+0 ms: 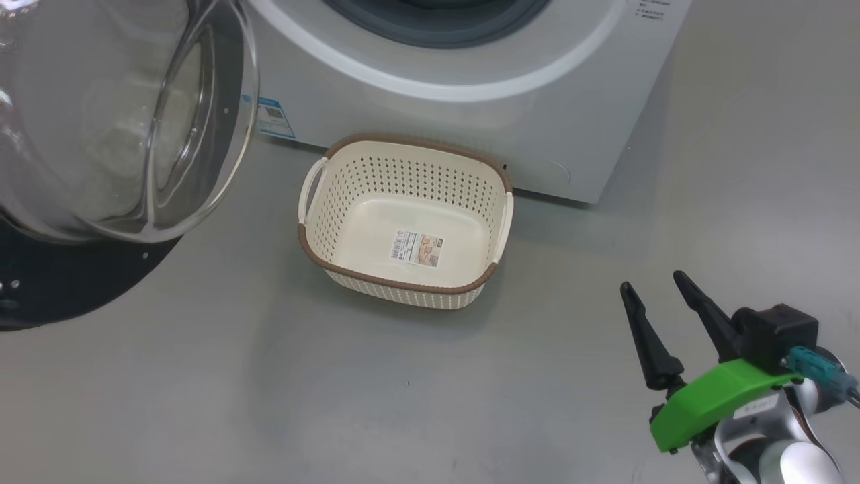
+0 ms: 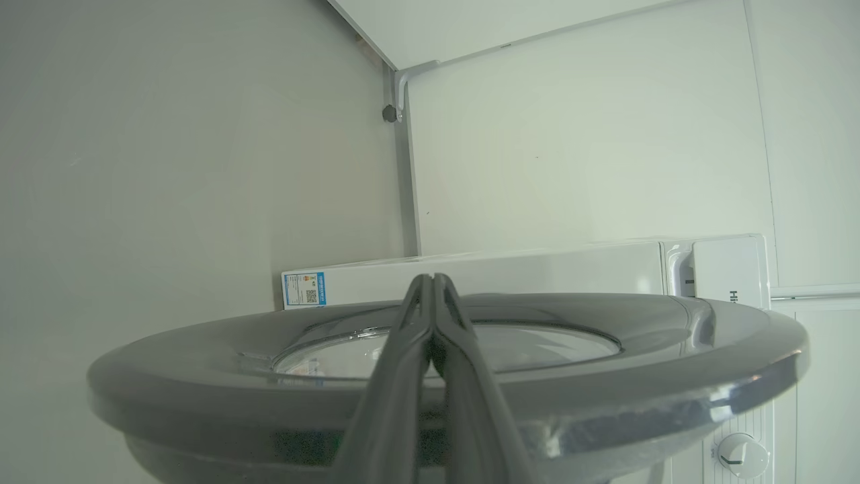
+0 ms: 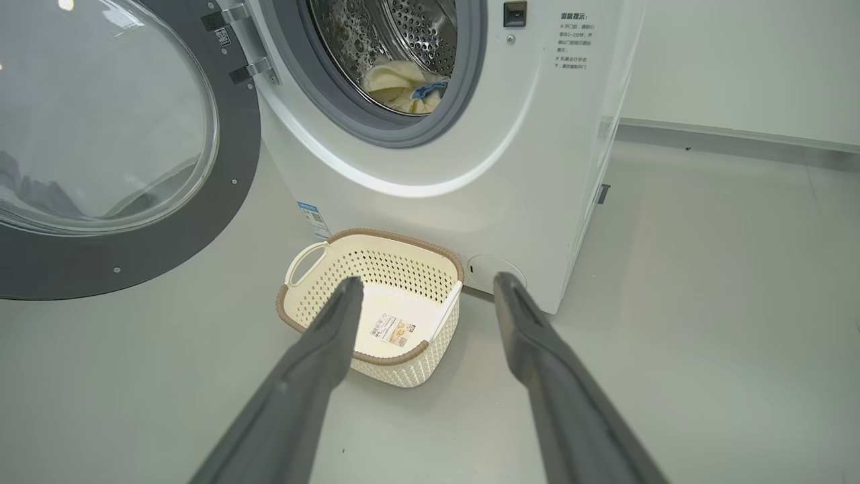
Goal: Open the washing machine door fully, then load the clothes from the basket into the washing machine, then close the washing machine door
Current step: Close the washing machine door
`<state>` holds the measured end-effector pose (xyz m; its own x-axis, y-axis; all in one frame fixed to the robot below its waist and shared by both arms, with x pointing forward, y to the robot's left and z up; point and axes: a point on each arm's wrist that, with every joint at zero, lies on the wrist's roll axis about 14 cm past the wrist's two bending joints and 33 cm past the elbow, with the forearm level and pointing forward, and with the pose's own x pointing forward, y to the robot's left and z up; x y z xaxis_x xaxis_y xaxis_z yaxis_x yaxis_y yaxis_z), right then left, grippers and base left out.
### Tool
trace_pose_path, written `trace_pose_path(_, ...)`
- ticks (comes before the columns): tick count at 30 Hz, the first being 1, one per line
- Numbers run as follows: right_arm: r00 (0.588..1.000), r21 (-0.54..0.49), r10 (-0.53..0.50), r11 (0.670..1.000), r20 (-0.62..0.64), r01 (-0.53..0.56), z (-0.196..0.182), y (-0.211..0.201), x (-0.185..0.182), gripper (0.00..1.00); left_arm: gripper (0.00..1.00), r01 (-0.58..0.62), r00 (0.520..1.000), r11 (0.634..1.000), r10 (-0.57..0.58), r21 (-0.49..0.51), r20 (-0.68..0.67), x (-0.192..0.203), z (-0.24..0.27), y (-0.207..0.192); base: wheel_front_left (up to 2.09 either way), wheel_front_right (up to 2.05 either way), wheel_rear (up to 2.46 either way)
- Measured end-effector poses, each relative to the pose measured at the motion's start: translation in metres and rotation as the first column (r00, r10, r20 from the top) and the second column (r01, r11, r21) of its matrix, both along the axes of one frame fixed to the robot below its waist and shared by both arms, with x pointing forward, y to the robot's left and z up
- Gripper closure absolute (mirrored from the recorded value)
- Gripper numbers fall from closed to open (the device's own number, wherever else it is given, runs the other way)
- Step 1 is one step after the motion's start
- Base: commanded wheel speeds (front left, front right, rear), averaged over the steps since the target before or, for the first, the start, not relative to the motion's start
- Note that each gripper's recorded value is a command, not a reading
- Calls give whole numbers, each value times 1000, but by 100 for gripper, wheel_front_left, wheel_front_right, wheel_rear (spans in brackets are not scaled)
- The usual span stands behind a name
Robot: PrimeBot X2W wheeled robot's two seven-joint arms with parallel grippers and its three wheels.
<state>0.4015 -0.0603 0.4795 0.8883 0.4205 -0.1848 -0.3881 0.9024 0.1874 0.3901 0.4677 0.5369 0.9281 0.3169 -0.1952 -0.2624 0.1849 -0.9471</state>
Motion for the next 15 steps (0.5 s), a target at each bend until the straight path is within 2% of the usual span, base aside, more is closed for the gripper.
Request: trace_pose_path(15, 1000, 4, 23, 1000, -3, -23, -2, 8, 1, 0, 100, 246, 966, 966, -238, -79, 101, 6, -3, -63, 0, 0, 0)
